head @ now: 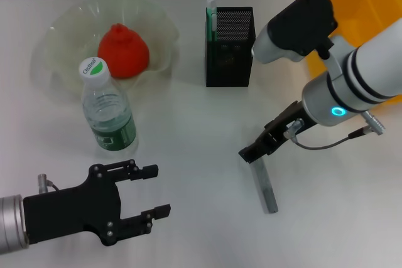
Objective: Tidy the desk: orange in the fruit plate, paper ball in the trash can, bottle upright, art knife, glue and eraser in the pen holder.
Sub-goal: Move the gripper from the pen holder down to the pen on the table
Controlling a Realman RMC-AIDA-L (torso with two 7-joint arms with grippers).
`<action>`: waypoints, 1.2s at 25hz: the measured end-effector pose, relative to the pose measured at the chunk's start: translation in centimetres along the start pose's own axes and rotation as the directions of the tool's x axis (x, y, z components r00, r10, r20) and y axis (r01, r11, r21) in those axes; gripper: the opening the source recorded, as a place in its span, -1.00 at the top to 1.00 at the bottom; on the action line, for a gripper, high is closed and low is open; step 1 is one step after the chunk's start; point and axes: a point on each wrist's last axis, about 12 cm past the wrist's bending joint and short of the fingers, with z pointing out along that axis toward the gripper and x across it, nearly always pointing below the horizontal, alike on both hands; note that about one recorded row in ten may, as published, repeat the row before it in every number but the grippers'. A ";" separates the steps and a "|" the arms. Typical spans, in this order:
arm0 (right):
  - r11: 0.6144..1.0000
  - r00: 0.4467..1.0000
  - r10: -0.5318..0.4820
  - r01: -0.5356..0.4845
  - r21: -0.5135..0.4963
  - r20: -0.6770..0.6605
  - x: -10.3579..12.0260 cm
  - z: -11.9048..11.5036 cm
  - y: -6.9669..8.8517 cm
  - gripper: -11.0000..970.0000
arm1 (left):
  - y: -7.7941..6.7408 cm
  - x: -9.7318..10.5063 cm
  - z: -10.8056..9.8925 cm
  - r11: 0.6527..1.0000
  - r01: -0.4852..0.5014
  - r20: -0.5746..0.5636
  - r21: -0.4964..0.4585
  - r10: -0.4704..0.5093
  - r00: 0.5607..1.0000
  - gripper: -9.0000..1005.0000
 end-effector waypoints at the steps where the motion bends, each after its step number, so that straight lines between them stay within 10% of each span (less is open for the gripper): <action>1: 1.000 1.000 -0.004 0.004 0.001 -0.003 -0.1 0.1 0.1 -0.67 | 0.0 0.0 0.0 1.000 0.000 0.000 0.000 0.000 1.000 -0.28; 30: 1.000 0.997 -0.014 0.014 -0.002 -0.075 -0.8 1.4 0.1 0.43 | 0.1 -0.1 0.0 1.000 -0.001 0.007 0.001 0.001 1.000 -0.28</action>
